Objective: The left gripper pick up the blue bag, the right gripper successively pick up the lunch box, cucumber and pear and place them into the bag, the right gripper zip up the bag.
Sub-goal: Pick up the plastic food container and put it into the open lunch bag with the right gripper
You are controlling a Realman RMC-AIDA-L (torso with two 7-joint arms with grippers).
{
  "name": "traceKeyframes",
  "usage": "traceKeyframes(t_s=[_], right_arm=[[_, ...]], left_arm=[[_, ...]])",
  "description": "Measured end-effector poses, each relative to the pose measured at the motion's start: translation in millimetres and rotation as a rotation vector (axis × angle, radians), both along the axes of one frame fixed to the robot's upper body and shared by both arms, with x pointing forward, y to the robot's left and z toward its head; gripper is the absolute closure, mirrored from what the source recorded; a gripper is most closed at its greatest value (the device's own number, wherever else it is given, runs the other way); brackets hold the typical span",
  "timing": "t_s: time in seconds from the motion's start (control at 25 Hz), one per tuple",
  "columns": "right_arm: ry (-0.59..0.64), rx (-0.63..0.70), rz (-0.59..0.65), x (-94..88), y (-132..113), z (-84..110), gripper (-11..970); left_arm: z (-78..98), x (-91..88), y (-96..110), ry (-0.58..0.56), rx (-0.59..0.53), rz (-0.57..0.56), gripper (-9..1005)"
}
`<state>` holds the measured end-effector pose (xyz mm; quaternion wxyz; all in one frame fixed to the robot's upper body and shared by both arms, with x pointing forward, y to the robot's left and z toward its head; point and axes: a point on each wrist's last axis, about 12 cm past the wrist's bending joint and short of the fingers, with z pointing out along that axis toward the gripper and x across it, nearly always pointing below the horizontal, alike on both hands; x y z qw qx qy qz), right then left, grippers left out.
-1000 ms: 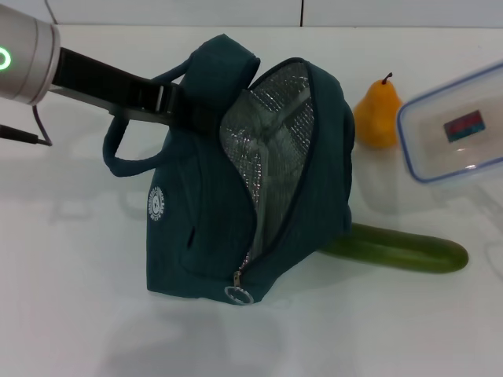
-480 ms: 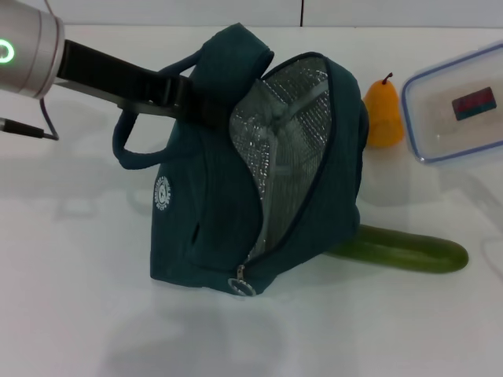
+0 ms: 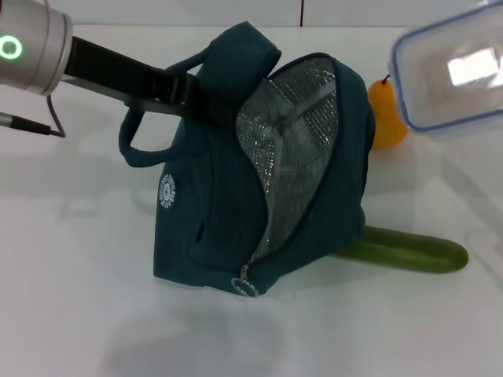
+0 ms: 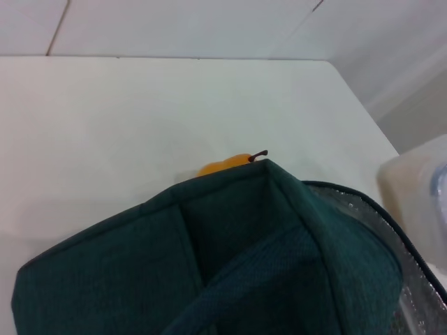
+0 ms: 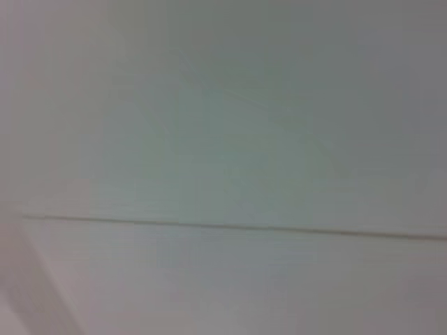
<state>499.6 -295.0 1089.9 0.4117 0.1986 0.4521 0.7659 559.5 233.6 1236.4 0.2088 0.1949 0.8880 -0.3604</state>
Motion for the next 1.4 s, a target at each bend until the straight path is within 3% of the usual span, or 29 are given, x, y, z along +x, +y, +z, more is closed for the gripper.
traceKeyframes(t_s=[0.44, 0.68, 1.4], right_arm=[[-0.114, 0.039, 0.157, 31.7, 36.9, 29.8, 866], [-0.138, -0.002, 0.203, 47.3, 53.8, 39.4, 865], [0.002, -0.275, 0.287, 61.0, 79.0, 16.9, 865]], left_arm=[[-2.3, 5.6, -10.4, 0.024, -0.009, -0.033, 941], [-1.2, 7.6, -16.5, 0.012, -0.001, -0.047, 941], [-1.5, 14.4, -22.3, -0.011, -0.025, -0.065, 941]])
